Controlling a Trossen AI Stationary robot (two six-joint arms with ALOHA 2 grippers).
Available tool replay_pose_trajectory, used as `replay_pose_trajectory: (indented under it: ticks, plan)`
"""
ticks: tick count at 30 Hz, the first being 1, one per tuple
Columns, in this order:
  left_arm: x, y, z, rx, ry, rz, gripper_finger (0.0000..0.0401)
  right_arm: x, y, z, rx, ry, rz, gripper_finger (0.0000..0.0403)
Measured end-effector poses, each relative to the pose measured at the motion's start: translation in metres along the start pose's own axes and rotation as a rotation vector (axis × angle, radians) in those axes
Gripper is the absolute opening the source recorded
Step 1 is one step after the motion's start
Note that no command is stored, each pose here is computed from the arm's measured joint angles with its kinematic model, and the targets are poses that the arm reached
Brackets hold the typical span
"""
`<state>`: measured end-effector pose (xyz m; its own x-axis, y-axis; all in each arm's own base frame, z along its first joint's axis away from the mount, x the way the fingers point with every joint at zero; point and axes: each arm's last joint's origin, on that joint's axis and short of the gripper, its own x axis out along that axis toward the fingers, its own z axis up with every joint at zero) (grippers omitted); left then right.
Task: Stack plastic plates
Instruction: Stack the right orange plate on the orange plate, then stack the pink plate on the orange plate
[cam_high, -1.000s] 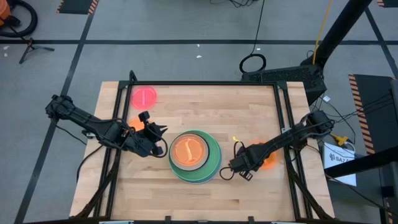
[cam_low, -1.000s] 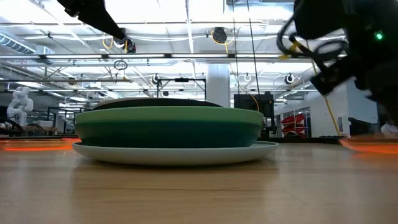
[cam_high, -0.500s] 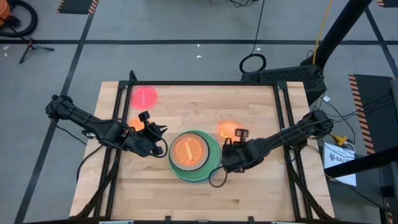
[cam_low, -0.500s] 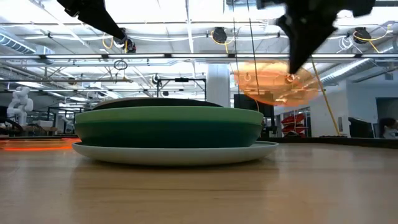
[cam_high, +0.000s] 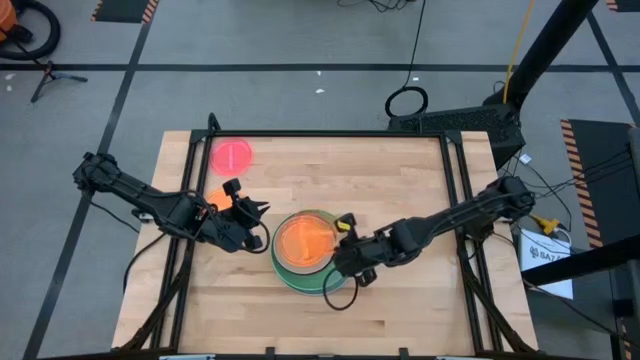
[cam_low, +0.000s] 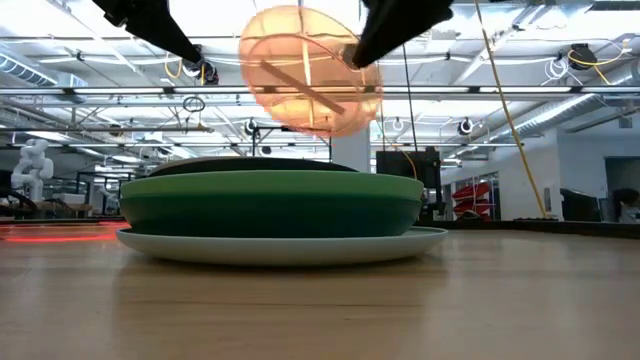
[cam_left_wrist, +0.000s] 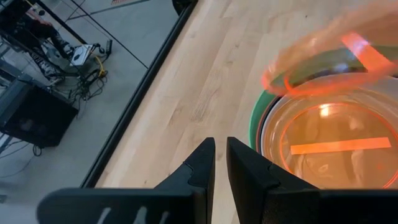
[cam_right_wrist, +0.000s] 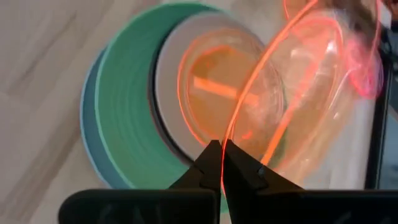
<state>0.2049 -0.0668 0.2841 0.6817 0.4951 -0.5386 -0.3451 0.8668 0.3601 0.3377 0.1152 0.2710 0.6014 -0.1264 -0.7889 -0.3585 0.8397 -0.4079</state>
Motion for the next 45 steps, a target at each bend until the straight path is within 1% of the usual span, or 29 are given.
replay_pose_trajectory:
  ticks: [2, 5, 10, 13, 16, 21, 27, 35, 41, 45]
  plan:
    - [0.0, 0.0, 0.0, -0.002, 0.0, 0.0, 0.0049, 0.006, -0.001, 0.002, -0.017, -0.015, 0.017, 0.0]
    - [0.0, 0.0, 0.0, -0.002, 0.0, 0.0, 0.0049, 0.022, 0.003, 0.0, -0.054, 0.017, 0.05, 0.0]
    - [0.0, 0.0, 0.0, -0.002, 0.0, 0.0, 0.0049, 0.049, 0.013, -0.004, -0.11, 0.099, 0.04, 0.0]
    - [0.0, 0.0, 0.0, -0.001, 0.001, 0.0, 0.0049, 0.06, 0.016, -0.006, -0.148, 0.129, 0.034, 0.0003]
    - [0.0, 0.0, 0.0, -0.001, 0.001, 0.0, 0.0049, 0.067, 0.019, -0.007, -0.18, 0.15, 0.039, 0.0014]
    - [0.0, 0.0, 0.0, -0.001, 0.001, 0.0, 0.0049, 0.077, 0.023, -0.009, -0.179, 0.169, 0.044, 0.0042]
    - [0.0, 0.0, 0.0, -0.008, 0.001, 0.0, 0.0049, 0.075, 0.021, -0.005, -0.121, 0.129, 0.026, 0.0075]
    - [0.0, 0.0, 0.0, -0.032, 0.001, 0.0, 0.0049, 0.065, 0.015, 0.006, -0.016, 0.09, 0.01, 0.0106]
    - [0.0, 0.0, 0.0, -0.096, 0.003, 0.0, 0.0049, 0.05, 0.009, 0.008, 0.068, 0.104, 0.006, 0.0105]
    - [0.0, 0.0, -0.002, -0.148, 0.013, 0.001, 0.0049, 0.031, 0.002, 0.005, 0.097, 0.113, 0.002, 0.0096]
